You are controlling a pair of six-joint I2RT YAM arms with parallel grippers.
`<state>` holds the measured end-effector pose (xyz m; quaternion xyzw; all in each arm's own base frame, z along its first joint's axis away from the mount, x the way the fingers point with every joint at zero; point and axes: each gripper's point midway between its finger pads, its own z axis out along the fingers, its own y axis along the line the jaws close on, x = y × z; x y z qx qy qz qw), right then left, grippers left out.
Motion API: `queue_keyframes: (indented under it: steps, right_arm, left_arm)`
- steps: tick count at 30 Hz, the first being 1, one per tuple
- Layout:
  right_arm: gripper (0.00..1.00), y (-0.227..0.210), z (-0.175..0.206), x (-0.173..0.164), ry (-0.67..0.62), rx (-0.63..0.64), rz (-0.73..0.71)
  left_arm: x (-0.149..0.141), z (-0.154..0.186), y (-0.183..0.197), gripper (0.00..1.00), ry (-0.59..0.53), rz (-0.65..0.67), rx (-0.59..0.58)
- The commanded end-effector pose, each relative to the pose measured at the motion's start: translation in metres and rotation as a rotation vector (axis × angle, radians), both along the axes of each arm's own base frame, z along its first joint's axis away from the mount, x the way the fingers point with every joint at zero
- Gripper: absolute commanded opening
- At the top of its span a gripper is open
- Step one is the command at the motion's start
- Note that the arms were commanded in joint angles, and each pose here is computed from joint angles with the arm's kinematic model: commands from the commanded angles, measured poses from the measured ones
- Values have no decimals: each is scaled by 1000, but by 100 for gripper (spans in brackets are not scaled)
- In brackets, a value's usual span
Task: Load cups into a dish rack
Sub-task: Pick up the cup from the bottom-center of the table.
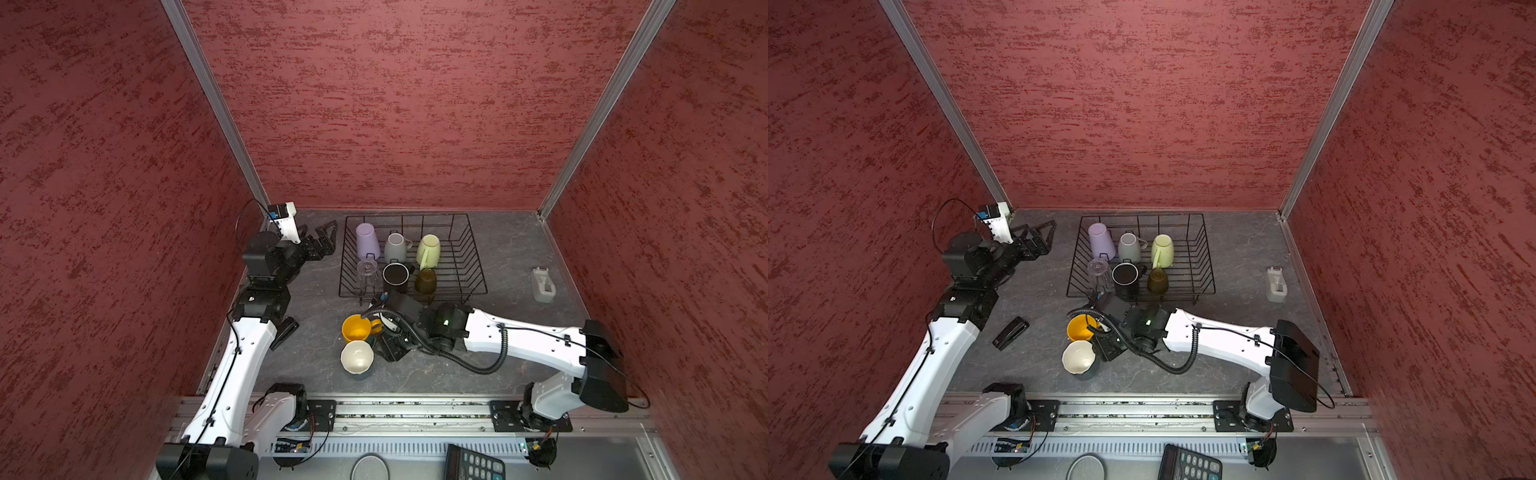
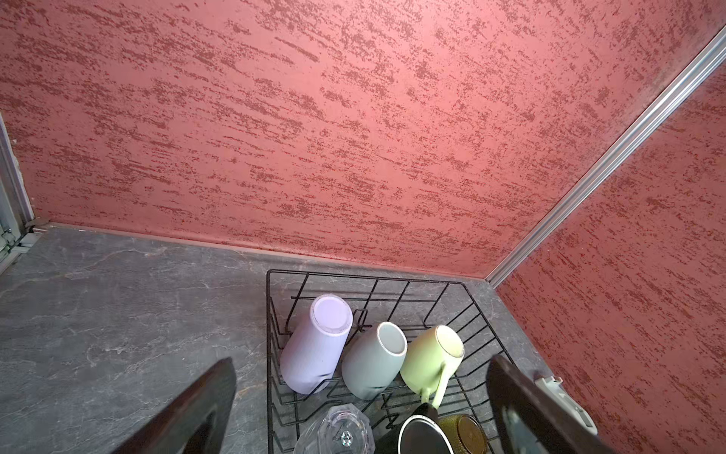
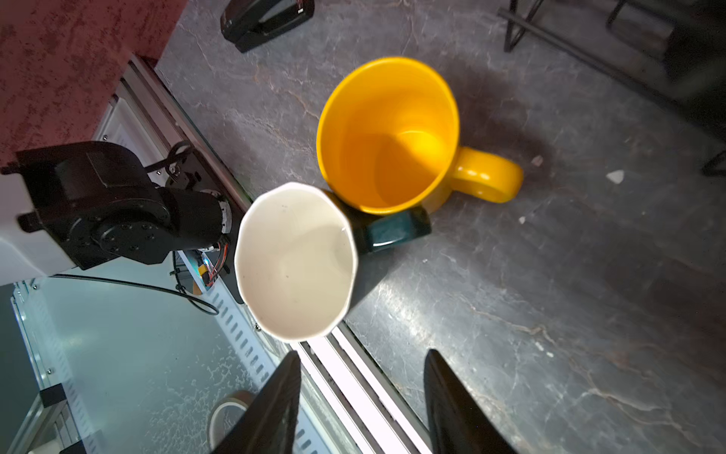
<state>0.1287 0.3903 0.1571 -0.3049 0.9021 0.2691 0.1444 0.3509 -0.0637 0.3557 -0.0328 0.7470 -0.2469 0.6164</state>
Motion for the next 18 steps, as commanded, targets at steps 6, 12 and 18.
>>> queue_keyframes:
  steps: [6,12,18]
  right_arm:
    - [51,9,0,-10,4,-41,-61]
    - [51,18,-6,-11,7,-62,-53]
    - [48,23,-23,-6,6,-120,-71]
  left_arm:
    - [-9,1,-1,99,-15,-17,-30]
    - [-11,3,1,100,-19,-11,-32]
    - [-12,2,10,100,-17,34,-34]
